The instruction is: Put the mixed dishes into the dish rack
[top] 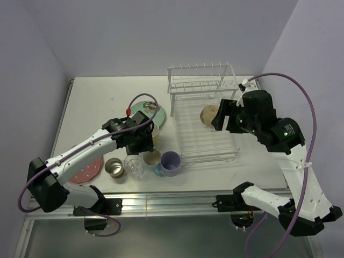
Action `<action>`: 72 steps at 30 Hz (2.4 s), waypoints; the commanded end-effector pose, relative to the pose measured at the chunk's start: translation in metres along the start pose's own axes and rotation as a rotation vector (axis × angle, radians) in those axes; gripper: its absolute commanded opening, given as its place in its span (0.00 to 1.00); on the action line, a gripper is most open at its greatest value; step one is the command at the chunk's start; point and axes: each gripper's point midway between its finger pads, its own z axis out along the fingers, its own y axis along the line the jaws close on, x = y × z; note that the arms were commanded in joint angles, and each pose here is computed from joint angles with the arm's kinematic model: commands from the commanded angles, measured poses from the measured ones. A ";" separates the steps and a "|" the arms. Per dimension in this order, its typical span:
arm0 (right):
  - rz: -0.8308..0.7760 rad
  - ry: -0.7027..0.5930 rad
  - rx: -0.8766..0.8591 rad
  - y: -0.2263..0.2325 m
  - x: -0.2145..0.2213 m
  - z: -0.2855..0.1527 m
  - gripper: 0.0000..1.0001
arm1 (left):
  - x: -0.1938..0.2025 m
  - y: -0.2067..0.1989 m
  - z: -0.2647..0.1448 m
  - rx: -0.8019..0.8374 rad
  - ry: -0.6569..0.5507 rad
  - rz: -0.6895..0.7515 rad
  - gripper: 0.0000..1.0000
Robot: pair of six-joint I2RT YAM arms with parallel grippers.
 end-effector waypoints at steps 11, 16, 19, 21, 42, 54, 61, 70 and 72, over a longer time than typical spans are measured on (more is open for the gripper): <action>-0.010 -0.069 -0.023 -0.006 -0.004 -0.017 0.85 | -0.006 0.007 0.033 -0.047 -0.038 0.162 0.52; -0.006 -0.060 -0.022 -0.008 0.002 -0.018 0.85 | 0.000 0.010 0.050 -0.072 -0.009 0.192 0.43; -0.004 -0.057 -0.020 -0.009 0.004 -0.019 0.85 | 0.003 0.010 0.054 -0.064 -0.001 0.210 0.34; -0.004 -0.056 -0.019 -0.010 0.005 -0.020 0.85 | 0.003 0.011 0.056 -0.073 0.003 0.219 0.27; 0.018 -0.012 -0.083 0.005 0.010 -0.010 0.85 | -0.024 0.022 -0.025 -0.078 -0.117 0.176 0.00; 0.249 0.277 -0.459 0.089 0.026 -0.014 0.83 | -0.060 -0.056 -0.195 0.662 -0.490 0.198 0.00; 0.527 0.432 -0.934 0.154 0.015 -0.071 0.78 | -0.059 -0.070 -0.255 0.957 -0.670 0.222 0.00; 0.634 0.494 -1.151 0.179 0.005 -0.117 0.78 | -0.070 -0.094 -0.301 1.152 -0.803 0.263 0.00; 0.619 0.484 -1.130 0.181 0.007 -0.118 0.78 | -0.071 -0.099 -0.308 1.181 -0.812 0.272 0.00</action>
